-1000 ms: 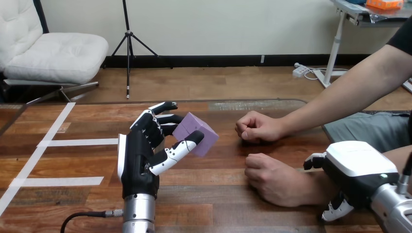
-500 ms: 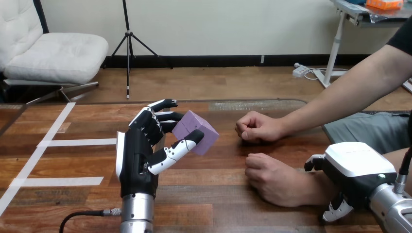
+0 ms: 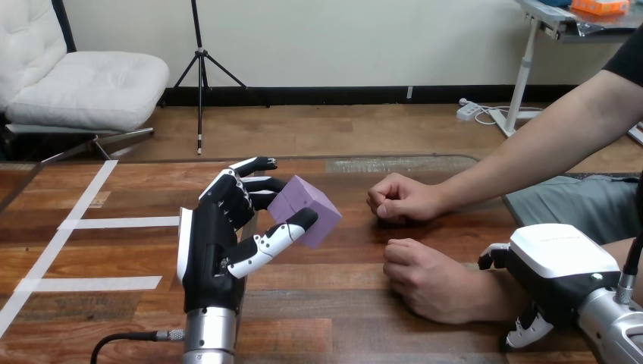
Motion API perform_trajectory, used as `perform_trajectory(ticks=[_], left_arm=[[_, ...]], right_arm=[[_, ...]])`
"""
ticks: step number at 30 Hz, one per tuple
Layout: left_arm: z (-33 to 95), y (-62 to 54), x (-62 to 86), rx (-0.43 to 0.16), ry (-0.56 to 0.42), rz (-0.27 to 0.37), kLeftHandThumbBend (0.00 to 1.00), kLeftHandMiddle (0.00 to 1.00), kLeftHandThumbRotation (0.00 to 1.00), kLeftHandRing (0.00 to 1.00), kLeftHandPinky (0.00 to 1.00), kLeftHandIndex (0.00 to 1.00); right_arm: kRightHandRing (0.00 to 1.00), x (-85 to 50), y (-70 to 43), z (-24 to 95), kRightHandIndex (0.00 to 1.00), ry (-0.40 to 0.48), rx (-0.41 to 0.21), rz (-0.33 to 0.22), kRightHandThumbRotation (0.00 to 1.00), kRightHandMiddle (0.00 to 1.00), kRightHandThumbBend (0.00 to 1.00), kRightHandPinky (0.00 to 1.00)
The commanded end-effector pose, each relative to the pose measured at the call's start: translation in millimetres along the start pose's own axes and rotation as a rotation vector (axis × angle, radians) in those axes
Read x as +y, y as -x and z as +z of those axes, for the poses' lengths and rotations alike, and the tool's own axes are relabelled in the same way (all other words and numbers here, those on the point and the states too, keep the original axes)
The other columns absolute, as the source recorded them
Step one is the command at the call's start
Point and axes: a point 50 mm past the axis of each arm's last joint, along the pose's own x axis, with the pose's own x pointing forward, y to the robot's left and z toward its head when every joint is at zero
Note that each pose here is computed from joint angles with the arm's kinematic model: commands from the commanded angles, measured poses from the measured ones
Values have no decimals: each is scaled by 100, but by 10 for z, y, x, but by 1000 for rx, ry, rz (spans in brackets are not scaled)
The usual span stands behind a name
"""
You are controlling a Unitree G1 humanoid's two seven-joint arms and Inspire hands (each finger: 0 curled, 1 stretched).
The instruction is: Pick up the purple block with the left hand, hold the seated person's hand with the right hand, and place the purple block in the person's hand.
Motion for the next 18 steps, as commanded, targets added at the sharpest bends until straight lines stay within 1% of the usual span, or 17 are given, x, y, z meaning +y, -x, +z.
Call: perform_trajectory(ticks=[1, 10, 18], left_arm=[[144, -97, -111, -105, 38, -17, 72, 52, 0, 48, 52, 63], [158, -81, -117, -114, 49, -20, 72, 52, 0, 49, 53, 63], [159, -64, -125, -110, 68, -19, 73, 51, 0, 48, 53, 63]], right_arm=[[78, -121, -65, -93, 78, 48, 38, -32, 4, 80, 84, 77], [78, -95, -79, -123, 78, 57, 39, -35, 5, 80, 85, 77], [77, -75, -96, -144, 77, 63, 39, -39, 6, 79, 85, 76]])
